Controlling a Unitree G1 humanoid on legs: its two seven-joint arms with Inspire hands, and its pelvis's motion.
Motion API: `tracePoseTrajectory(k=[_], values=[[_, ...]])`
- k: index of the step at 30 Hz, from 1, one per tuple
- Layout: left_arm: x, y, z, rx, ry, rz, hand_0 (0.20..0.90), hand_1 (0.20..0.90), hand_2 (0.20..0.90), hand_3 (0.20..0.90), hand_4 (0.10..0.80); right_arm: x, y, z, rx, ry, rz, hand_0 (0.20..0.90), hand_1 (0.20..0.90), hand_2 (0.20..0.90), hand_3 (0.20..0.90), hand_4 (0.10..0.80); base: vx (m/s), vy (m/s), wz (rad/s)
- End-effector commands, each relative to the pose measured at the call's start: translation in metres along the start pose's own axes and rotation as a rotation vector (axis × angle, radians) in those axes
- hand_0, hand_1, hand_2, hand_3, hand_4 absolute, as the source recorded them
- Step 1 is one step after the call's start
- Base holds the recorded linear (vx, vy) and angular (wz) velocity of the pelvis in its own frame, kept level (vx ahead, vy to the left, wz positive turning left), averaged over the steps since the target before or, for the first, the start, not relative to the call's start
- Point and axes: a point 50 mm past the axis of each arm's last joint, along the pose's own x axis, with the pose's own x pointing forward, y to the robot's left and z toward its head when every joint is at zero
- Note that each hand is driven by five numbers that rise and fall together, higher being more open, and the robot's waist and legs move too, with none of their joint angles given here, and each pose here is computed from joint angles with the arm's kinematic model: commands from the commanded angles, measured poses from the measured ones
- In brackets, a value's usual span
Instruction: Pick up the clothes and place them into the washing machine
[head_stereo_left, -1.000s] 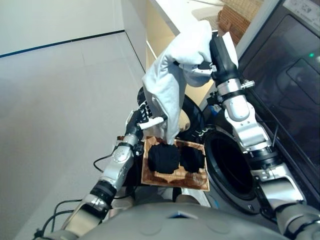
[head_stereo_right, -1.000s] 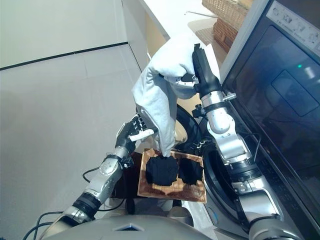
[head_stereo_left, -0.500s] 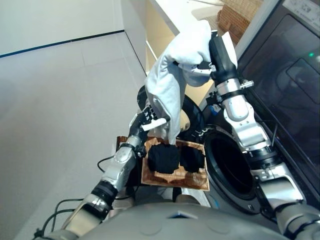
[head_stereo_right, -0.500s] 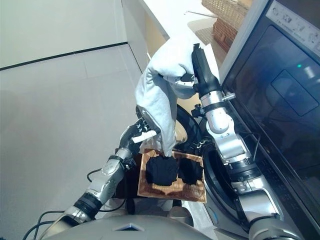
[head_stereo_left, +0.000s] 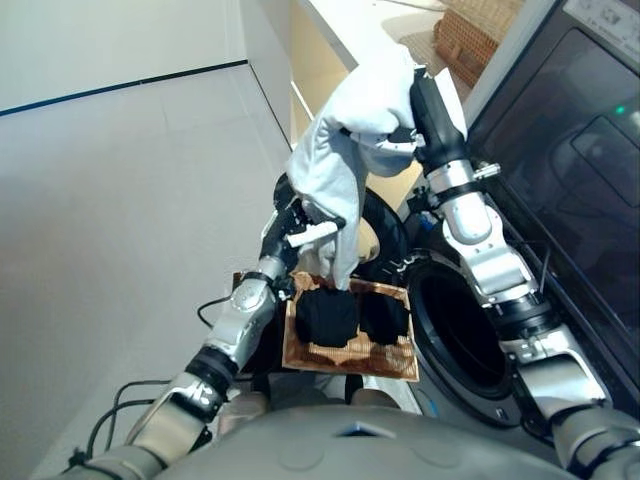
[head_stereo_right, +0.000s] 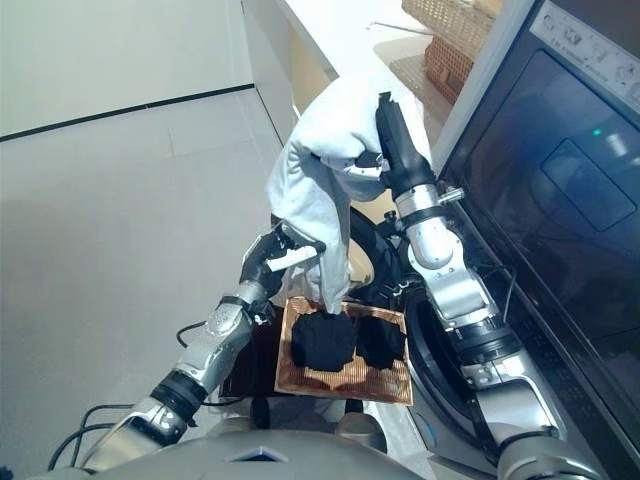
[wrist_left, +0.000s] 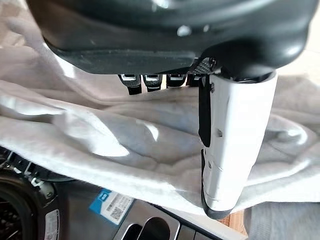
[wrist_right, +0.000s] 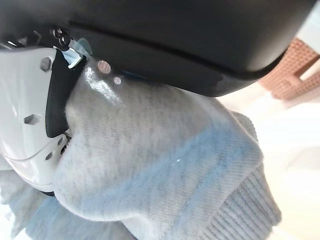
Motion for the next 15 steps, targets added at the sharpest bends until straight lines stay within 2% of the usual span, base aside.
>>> tracePoseTrajectory(k=[1,10,11,12,13,15], values=[[0.0282,-0.0452,0.0442,0.054,-0.196,-0.152,0.900,0.900,0.900,0.900,0.800,0.0424,-0.0322,0.0775,0.047,-0.369,-0.136,0.200,0.200,0.200,0.200,0.300,0.000,0.000,0.00],[0.0321,-0.0510,0.0482,0.042,-0.205,-0.153,0.900,0.900,0.900,0.900,0.800,0.0413,-0.0290,0.0780,0.065,-0.372,-0.121,0.200,0.200,0.200,0.200,0.300,0.000,0.000,0.00],[0.0322,-0.0514,0.0478,0.039,-0.203,-0.155,0.686,0.686,0.686,0.686,0.647,0.0413,-0.0288,0.0783,0.067,-0.373,-0.120,0.200,0.200,0.200,0.200,0.300,0.000,0.000,0.00],[0.0319,-0.0512,0.0472,0.034,-0.200,-0.156,0.513,0.513,0.513,0.513,0.524,0.0413,-0.0290,0.0782,0.068,-0.373,-0.120,0.200,0.200,0.200,0.200,0.300,0.000,0.000,0.00],[0.0315,-0.0514,0.0470,0.028,-0.200,-0.159,0.200,0.200,0.200,0.200,0.300,0.0412,-0.0287,0.0784,0.068,-0.373,-0.120,0.200,0.200,0.200,0.200,0.300,0.000,0.000,0.00],[0.0313,-0.0506,0.0477,0.024,-0.207,-0.154,0.200,0.200,0.200,0.200,0.300,0.0411,-0.0283,0.0788,0.070,-0.376,-0.118,0.200,0.200,0.200,0.200,0.300,0.000,0.000,0.00]])
